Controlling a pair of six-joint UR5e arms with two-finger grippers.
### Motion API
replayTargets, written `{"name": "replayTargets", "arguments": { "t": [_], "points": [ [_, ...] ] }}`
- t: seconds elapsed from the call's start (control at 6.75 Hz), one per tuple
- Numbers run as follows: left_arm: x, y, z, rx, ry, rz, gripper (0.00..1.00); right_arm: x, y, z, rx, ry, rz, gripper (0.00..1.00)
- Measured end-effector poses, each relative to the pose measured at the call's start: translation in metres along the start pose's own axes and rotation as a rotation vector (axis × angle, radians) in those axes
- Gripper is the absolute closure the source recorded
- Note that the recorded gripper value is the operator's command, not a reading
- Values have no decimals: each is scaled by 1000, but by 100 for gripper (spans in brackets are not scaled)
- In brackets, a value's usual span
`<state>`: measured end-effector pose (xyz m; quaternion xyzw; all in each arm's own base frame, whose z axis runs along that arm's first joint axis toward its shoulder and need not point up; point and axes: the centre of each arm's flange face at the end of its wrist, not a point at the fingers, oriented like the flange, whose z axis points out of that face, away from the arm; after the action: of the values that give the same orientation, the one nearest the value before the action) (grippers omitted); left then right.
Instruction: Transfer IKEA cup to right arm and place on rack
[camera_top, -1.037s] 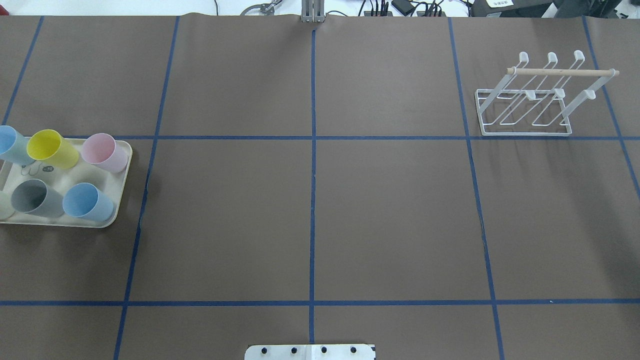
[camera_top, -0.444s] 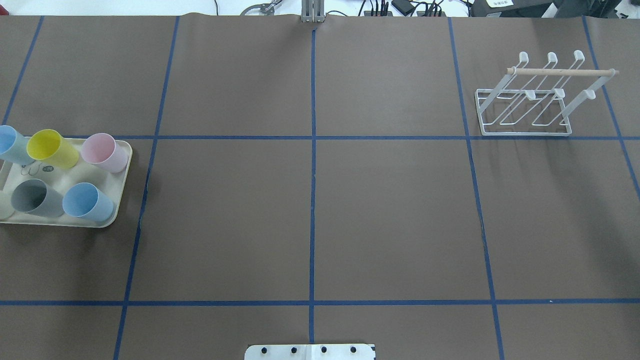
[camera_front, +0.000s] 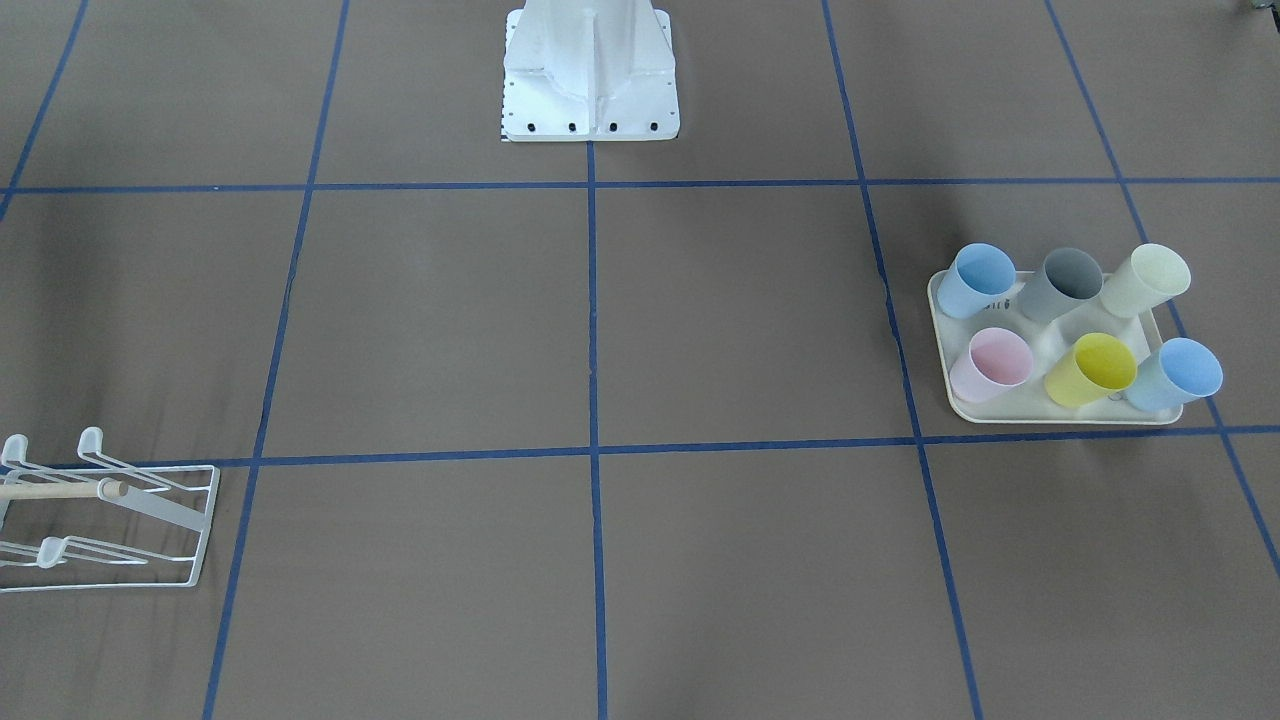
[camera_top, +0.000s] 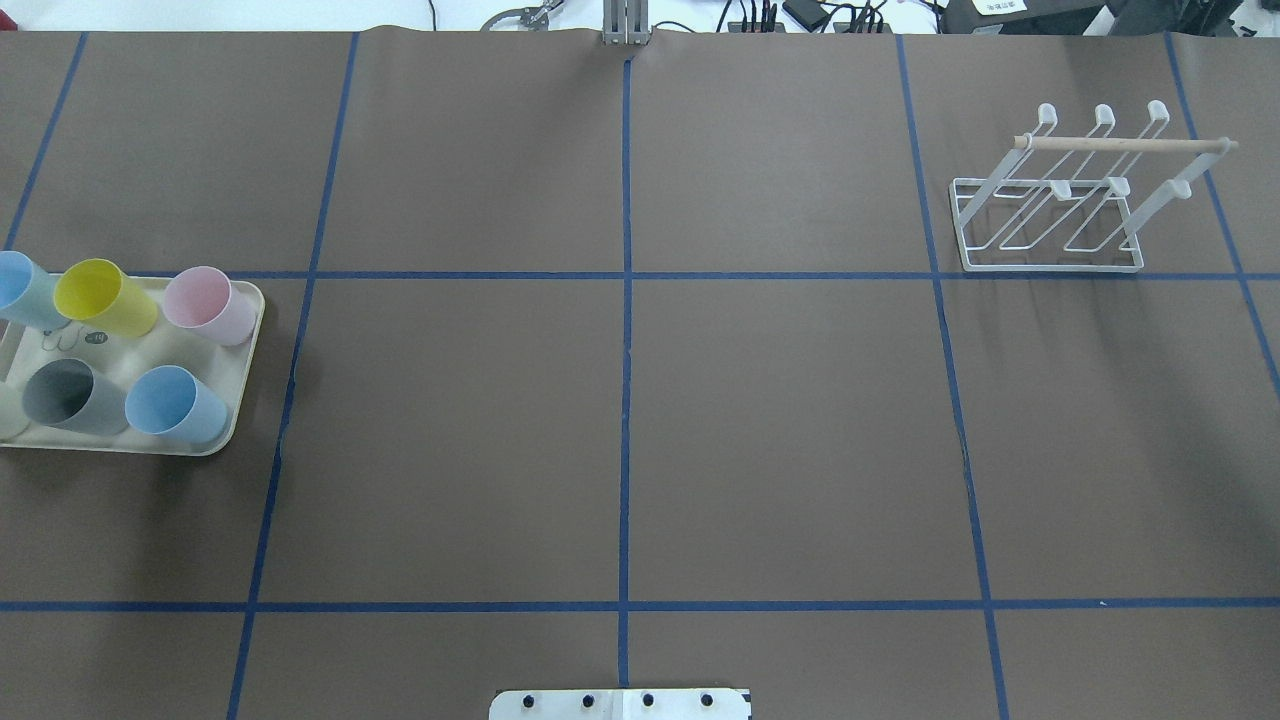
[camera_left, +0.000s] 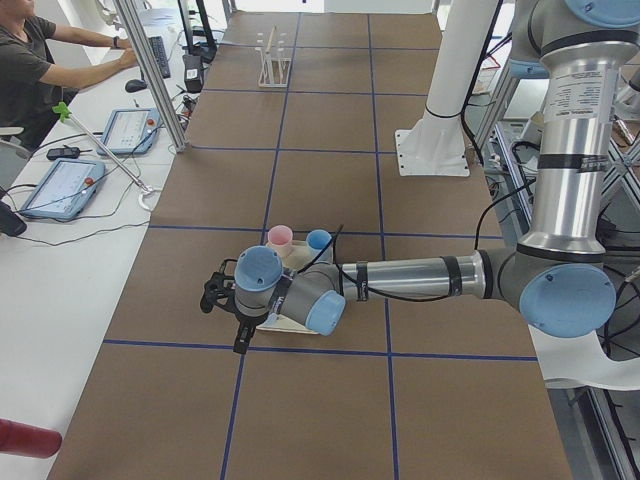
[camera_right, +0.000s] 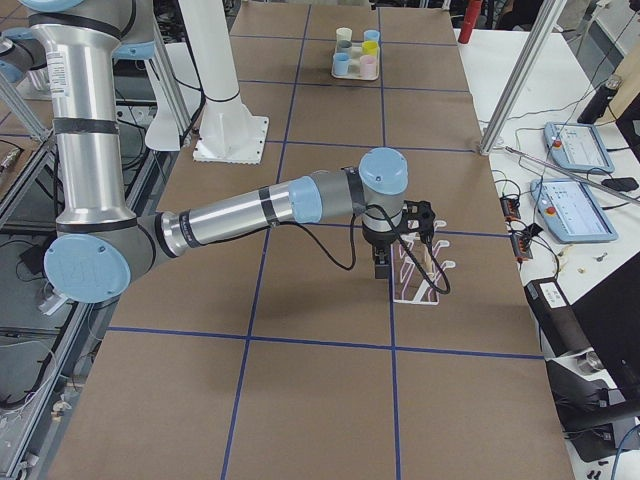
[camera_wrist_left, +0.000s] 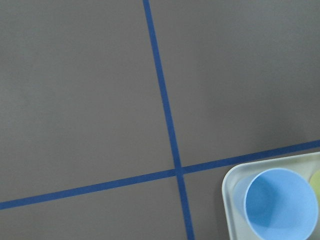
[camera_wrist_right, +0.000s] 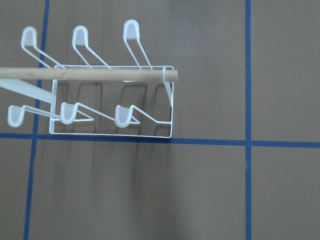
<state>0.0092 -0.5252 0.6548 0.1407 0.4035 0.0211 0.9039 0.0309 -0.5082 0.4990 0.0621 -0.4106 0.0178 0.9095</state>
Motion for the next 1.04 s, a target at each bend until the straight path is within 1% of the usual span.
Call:
{"name": "replayTargets", "arguments": {
  "t": [0.15, 0.3, 0.59, 0.74, 0.89, 1.04],
  "points": [
    [18, 4, 22, -4, 22, -19, 0, -6, -4, -3, 5, -6, 10, 0],
    [21, 10, 36, -8, 33, -24, 7, -11, -5, -4, 6, -13, 18, 0],
    [25, 20, 57, -23, 46, -5, 21, -16, -7, -5, 5, -29, 40, 0],
    [29, 22, 63, -31, 50, 3, 32, -19, -8, -5, 6, -32, 43, 0],
    [30, 22, 65, -35, 52, 7, 42, -20, -9, -5, 5, -33, 44, 0],
    [32, 21, 66, -35, 53, 10, 46, -20, -9, -5, 5, -34, 45, 0]
  ]
}}
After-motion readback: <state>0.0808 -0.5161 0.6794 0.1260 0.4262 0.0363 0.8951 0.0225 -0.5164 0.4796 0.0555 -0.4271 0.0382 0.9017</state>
